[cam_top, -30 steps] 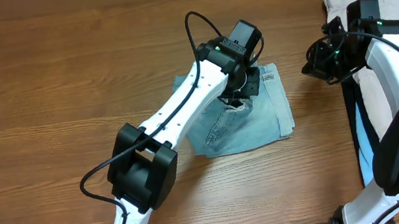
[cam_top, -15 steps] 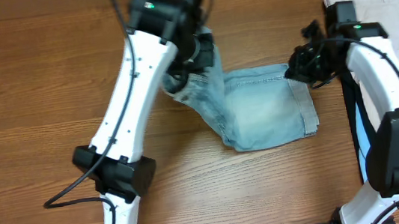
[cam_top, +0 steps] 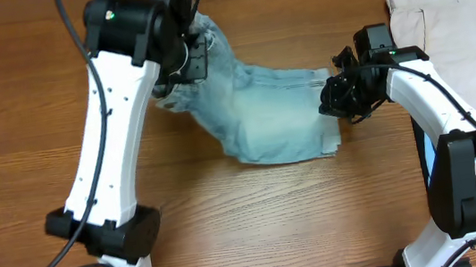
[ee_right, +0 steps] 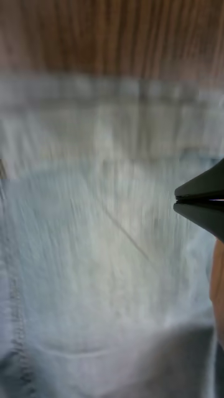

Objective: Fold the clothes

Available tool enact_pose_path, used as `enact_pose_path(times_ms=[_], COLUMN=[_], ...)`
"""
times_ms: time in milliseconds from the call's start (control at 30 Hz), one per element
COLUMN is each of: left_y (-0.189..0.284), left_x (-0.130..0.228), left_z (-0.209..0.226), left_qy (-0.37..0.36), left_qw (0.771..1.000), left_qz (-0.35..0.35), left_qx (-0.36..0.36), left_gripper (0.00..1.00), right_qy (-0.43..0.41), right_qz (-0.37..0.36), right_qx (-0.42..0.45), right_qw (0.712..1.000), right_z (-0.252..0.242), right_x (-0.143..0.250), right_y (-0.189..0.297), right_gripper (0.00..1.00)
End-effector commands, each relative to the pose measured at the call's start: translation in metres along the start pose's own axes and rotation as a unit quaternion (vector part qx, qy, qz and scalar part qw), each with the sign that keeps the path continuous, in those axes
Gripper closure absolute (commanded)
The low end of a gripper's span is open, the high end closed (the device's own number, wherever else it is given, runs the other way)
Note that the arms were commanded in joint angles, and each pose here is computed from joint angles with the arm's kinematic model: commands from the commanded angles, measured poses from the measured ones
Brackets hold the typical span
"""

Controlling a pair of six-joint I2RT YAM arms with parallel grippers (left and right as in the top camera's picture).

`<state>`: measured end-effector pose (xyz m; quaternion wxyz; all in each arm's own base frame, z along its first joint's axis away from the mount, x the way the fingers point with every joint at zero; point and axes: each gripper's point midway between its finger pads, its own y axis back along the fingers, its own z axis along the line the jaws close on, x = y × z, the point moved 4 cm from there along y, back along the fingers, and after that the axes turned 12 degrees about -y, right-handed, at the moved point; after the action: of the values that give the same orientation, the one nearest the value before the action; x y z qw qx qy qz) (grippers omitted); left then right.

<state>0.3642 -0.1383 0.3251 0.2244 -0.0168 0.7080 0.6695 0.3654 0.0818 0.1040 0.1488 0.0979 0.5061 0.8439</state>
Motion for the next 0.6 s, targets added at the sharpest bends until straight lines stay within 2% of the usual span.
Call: enact_pose_path(times_ms=[0, 133, 267, 567], left_y=[-0.001, -0.011, -0.011, -0.011], left_x=[0.010, 0.015, 0.008, -0.007], left_z=[0.011, 0.001, -0.020, -0.077], left_qy=[-0.008, -0.015, -0.015, -0.030], left_qw=[0.999, 0.999, 1.000, 0.998], left_qz=[0.014, 0.033, 0.012, -0.042], left_qx=[-0.030, -0.019, -0.008, 0.026], left_gripper=[0.96, 0.96, 0.96, 0.96], right_qy=[0.010, 0.006, 0.007, -0.014], right_qz=[-0.011, -0.022, -0.043, -0.015], right_qx=[-0.005, 0.009, 0.054, 0.100], right_qw=[1.000, 1.000, 0.998, 0.995], right_z=[0.011, 0.012, -0.004, -0.031], right_x=[0.002, -0.002, -0.012, -0.011], right_y=[-0.001, -0.017, -0.039, -0.073], right_gripper=[0.96, 0.96, 0.96, 0.96])
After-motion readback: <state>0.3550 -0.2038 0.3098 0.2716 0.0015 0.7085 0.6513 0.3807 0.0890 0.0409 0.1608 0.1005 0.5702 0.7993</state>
